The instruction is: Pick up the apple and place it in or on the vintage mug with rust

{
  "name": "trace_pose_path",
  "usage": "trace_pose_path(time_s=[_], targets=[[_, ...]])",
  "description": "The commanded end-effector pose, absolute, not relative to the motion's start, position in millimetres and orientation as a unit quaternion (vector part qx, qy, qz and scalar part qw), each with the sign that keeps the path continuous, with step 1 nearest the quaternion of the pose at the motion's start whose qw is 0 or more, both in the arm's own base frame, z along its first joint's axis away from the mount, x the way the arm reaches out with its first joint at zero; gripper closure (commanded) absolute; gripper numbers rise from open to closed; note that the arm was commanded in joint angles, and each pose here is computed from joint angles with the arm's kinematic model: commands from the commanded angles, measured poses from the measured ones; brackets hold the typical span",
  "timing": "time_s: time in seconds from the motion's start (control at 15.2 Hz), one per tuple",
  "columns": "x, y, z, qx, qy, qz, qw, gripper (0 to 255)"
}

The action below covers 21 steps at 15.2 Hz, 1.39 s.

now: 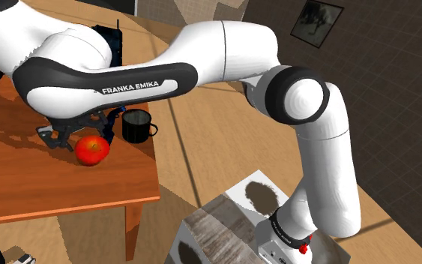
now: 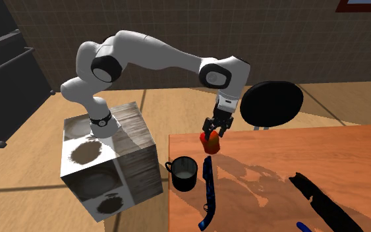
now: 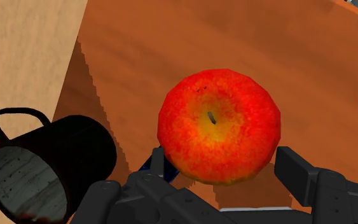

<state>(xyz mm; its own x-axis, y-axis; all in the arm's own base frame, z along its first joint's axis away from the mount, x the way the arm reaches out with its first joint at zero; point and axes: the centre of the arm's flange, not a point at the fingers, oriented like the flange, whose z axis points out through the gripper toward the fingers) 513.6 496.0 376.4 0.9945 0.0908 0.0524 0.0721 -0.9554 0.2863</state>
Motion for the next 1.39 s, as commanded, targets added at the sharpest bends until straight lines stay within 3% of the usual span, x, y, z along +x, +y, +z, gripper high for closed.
trace_pose_path(time_s=[0.0, 1.32], targets=[[513.0, 494.9, 387.2, 0.988, 0.041, 0.032, 0.144, 255], [513.0, 494.9, 492.8, 0.988, 0.041, 0.032, 0.144, 255]])
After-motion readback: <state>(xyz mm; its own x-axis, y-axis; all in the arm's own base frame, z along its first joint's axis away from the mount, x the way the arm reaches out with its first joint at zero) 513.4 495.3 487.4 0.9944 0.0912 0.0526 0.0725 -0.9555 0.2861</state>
